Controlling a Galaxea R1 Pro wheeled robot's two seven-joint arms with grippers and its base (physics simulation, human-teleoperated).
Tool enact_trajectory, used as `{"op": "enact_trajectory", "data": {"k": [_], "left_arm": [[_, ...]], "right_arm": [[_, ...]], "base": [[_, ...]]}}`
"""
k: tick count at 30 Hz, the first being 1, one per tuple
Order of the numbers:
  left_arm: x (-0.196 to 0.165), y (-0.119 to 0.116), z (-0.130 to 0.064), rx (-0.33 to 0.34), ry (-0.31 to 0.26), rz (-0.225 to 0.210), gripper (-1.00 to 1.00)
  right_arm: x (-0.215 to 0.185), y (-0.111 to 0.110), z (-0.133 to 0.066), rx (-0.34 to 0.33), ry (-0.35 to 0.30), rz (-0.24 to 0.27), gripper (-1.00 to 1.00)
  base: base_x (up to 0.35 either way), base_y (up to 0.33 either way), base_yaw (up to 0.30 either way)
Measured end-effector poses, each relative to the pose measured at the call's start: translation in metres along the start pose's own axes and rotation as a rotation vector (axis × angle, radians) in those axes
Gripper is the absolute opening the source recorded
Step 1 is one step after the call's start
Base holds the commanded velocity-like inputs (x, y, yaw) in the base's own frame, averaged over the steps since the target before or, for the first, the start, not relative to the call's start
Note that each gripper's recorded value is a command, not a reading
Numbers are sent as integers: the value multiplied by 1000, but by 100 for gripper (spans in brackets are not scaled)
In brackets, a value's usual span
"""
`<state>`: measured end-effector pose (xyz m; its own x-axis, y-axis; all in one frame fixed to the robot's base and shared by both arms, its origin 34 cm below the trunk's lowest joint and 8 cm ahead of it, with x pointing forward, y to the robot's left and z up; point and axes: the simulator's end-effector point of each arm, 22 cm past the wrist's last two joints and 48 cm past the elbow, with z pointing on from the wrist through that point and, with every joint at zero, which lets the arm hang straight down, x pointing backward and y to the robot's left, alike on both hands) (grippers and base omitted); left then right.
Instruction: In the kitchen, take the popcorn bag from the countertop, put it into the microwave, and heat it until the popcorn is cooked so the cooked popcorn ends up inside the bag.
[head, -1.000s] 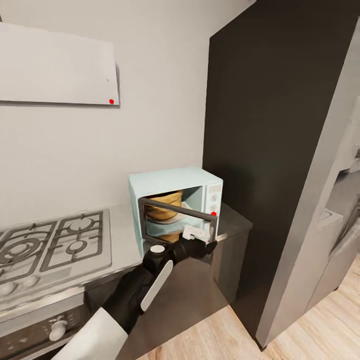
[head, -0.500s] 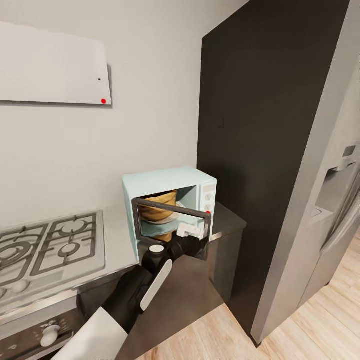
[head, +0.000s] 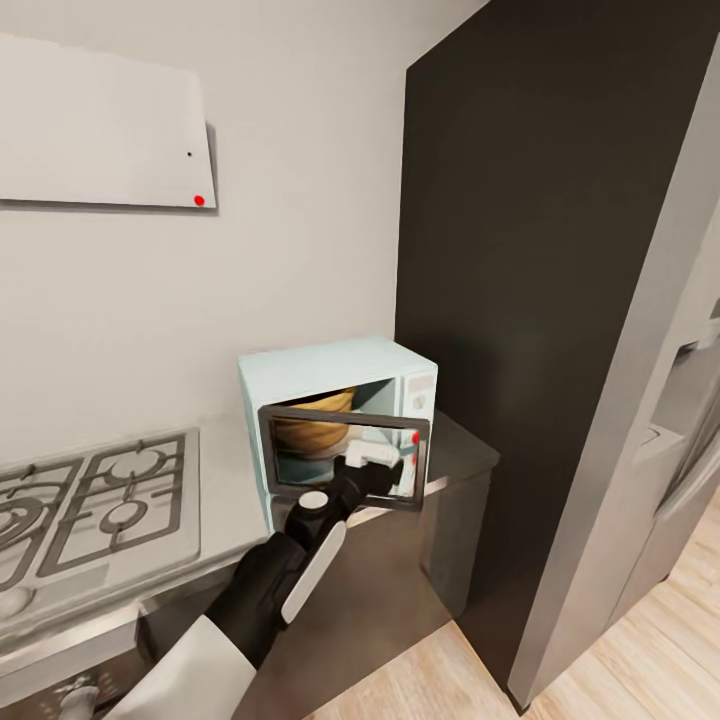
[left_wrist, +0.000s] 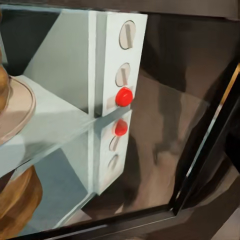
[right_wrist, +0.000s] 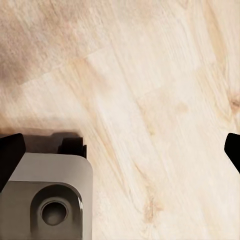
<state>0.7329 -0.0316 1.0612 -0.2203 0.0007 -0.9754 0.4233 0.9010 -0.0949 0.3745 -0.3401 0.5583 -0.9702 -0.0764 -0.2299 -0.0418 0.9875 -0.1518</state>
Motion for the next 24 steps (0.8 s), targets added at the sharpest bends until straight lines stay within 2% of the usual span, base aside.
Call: {"op": "enact_trajectory", "data": {"k": [13, 16, 24], "left_arm": [[-1, -7, -1, 12, -3, 10, 100], [3, -20, -1, 37, 5, 35, 100], [4, -23, -2, 40, 5, 37, 100]], "right_arm": [[-1, -1, 0, 3, -2, 1, 100], [0, 0, 0, 1, 0, 1, 100], [0, -1, 0, 1, 1, 2, 100]], "base": [[0, 0, 0], [0, -136, 0], [0, -104, 0]]}}
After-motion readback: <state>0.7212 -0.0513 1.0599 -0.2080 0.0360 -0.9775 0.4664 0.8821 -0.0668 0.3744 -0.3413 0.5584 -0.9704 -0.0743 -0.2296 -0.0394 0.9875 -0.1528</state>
